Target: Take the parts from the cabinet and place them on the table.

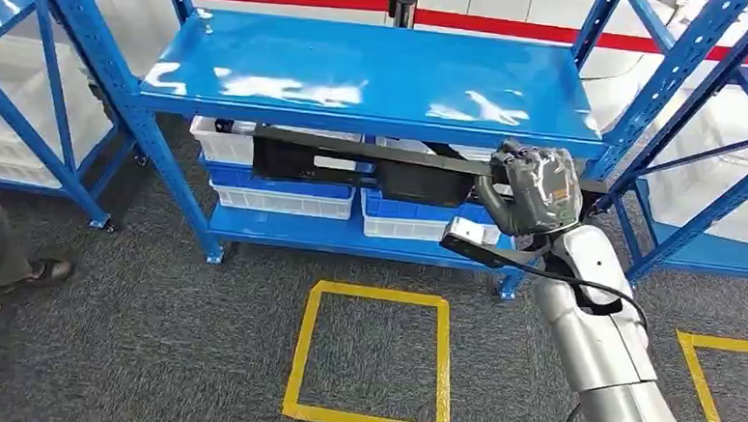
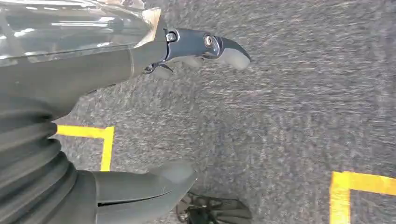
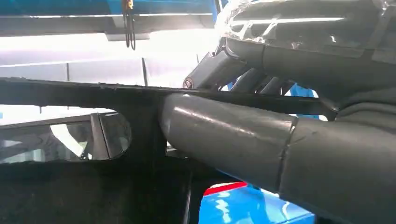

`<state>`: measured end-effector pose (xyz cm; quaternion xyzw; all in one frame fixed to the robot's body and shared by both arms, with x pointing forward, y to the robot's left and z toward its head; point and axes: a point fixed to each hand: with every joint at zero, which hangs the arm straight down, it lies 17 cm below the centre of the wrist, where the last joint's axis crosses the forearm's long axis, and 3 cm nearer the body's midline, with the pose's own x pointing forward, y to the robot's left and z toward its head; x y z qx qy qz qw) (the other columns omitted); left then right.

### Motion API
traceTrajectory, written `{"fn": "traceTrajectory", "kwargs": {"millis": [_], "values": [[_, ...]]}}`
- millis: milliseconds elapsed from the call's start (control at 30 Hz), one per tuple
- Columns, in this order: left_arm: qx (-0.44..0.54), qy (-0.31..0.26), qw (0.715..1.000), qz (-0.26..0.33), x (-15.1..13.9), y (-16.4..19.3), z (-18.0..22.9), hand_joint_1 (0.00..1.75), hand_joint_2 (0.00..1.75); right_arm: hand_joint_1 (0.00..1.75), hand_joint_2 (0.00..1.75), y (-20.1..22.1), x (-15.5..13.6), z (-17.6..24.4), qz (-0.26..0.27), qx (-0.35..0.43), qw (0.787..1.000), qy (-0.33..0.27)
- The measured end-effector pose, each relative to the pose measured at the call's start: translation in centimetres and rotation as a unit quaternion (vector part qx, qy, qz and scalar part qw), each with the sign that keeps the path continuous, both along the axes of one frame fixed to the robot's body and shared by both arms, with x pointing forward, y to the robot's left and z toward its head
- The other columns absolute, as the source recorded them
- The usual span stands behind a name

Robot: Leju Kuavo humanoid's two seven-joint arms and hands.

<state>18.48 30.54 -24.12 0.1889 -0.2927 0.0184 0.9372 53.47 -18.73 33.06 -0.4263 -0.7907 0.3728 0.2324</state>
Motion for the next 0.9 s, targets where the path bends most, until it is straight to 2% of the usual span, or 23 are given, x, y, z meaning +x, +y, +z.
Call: {"fn": "traceTrajectory", "kwargs": {"millis": [333, 667, 900], "values": [[0.006, -0.001, 1.0, -0.006, 0.0, -0.1, 0.1, 0.0, 1.75, 1.75, 0.0, -0.4, 0.4, 2.0, -0.004, 0.009, 1.0, -0.014], [0.012, 0.001, 1.0, -0.014, 0.0, -0.1, 0.1, 0.0, 1.75, 1.75, 0.0, -1.5, 0.3, 0.0, -0.014, 0.017, 1.0, 0.006], [0.014, 0.004, 1.0, -0.016, 0.1, -0.1, 0.1, 0.0, 1.75, 1.75, 0.0, -2.5, 0.2, 0.1, -0.021, 0.025, 0.999, 0.004]]}}
